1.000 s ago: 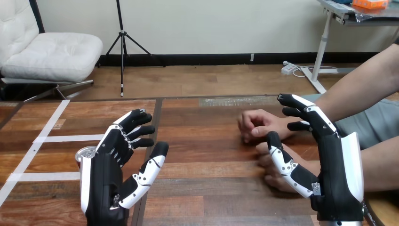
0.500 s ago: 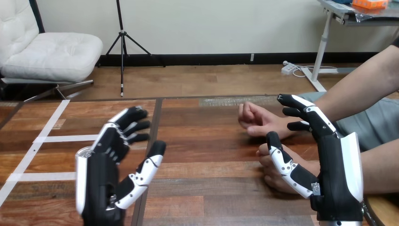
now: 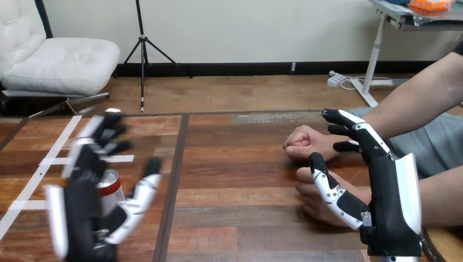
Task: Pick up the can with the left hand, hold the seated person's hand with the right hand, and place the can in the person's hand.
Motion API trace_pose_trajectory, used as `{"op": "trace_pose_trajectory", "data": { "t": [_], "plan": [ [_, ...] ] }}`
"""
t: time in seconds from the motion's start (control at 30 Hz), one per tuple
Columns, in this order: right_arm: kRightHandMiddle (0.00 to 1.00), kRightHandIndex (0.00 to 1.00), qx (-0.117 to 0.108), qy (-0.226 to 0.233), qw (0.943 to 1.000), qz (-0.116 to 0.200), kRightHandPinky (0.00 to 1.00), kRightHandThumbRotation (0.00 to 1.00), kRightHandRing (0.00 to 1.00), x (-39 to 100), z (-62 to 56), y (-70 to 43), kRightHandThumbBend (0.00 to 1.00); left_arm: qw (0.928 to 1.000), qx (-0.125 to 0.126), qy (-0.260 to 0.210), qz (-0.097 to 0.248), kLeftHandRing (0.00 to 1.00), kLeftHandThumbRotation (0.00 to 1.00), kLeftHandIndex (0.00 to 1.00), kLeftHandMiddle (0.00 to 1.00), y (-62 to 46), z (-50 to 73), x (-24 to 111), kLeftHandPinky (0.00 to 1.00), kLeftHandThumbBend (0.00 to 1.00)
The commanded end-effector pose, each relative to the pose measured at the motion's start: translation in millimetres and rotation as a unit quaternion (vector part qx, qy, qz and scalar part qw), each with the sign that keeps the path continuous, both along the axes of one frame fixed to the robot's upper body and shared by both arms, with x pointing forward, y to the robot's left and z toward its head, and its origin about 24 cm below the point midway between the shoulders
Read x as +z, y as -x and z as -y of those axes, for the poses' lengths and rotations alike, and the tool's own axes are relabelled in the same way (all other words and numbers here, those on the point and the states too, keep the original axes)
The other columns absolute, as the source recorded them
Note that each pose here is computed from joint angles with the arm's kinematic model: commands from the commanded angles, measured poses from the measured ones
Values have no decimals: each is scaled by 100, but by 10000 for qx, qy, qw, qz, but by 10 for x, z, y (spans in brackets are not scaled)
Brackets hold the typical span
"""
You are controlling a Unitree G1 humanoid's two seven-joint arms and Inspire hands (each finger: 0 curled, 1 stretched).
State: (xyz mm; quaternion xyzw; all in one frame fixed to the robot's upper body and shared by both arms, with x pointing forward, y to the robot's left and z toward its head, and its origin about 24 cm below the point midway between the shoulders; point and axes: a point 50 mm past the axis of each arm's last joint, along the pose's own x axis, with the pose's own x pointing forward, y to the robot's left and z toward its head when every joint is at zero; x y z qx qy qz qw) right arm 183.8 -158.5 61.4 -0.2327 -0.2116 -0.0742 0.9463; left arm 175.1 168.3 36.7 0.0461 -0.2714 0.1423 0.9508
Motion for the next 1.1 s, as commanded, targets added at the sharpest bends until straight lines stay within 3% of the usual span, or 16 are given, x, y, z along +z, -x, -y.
{"op": "trace_pose_trajectory", "data": {
  "t": [0.0, 0.2, 0.47, 0.63, 1.07],
  "plan": [
    [79, 76, 41, -107, 9992, 388, 64, 0, 75, 153, -25, -80, 32, 9975, 306, -64, 634, 79, 15, 79, 82, -35, -41, 181, 68, 58],
    [79, 77, 57, -110, 9992, 367, 65, 0, 76, 149, -29, -84, 32, 9940, 612, -255, 869, 80, 15, 80, 83, -21, -115, 233, 69, 61],
    [79, 77, 76, -92, 9993, 363, 66, 0, 76, 141, -30, -90, 32, 9879, 1108, -616, 891, 92, 20, 86, 90, -30, -193, 262, 90, 64],
    [79, 77, 81, -132, 9994, 324, 66, 0, 76, 136, -32, -93, 32, 9850, 1330, -764, 788, 98, 23, 90, 95, -64, -237, 251, 97, 68],
    [80, 77, 91, -119, 9994, 305, 67, 1, 77, 138, -34, -97, 32, 9789, 1704, -1113, 185, 100, 21, 94, 99, -223, -366, 143, 100, 73]
  ]
}}
